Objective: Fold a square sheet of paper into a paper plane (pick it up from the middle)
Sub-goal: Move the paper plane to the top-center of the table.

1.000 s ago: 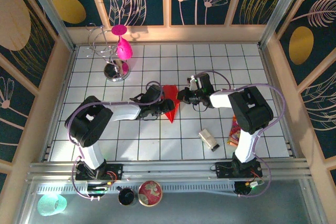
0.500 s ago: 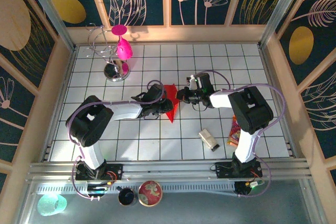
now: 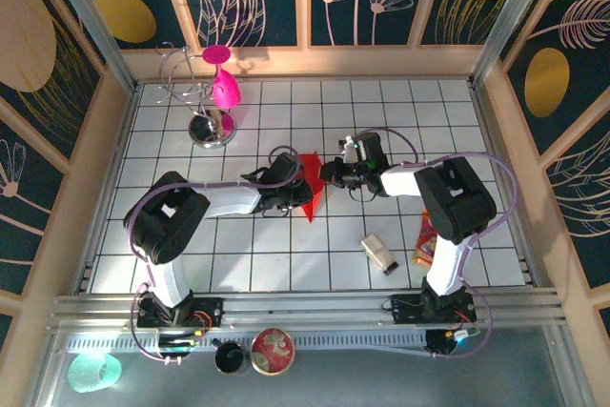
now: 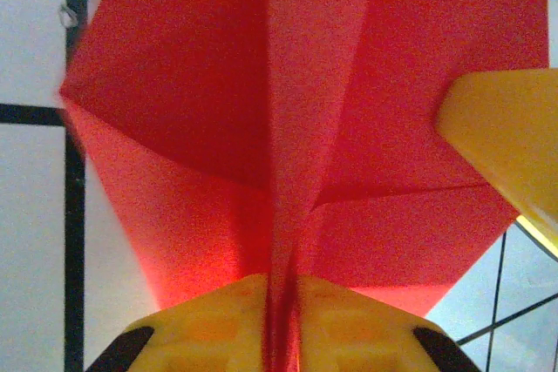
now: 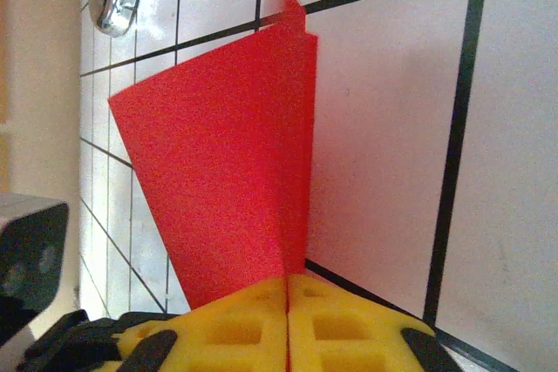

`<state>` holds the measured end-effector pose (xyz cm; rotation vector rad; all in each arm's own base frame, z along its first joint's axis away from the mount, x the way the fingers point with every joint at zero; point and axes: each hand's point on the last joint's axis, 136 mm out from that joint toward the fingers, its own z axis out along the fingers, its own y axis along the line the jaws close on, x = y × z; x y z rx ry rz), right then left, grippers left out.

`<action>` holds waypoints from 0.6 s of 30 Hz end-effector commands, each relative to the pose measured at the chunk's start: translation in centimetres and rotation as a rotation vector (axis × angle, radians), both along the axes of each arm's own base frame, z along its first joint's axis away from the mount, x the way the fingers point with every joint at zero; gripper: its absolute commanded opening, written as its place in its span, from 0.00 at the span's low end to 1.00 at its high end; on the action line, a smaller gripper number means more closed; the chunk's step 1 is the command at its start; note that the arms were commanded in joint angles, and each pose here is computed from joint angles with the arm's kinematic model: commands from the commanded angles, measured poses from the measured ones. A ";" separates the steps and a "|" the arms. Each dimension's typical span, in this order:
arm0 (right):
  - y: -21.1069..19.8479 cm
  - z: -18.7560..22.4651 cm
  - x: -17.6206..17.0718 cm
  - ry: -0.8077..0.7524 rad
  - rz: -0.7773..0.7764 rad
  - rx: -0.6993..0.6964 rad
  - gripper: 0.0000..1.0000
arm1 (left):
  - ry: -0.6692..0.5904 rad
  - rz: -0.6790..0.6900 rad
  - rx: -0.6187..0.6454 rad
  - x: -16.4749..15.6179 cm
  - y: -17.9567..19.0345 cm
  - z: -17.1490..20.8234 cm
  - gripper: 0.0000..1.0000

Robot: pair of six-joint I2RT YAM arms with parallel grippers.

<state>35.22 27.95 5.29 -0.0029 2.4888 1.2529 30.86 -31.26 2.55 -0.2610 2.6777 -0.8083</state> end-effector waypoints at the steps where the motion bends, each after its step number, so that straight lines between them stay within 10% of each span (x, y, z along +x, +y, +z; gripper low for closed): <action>1: -0.8 2.0 0.3 -0.063 -0.030 -0.024 0.18 | -0.010 -0.004 0.045 0.0 0.4 0.0 0.11; 9: -7.3 5.0 2.2 -0.223 -0.251 -0.179 0.58 | -0.125 -0.012 0.179 3.0 0.9 3.3 0.09; 18: -14.9 8.0 3.1 -0.347 -0.459 -0.267 0.72 | -0.180 -0.079 0.416 8.6 1.0 4.6 0.08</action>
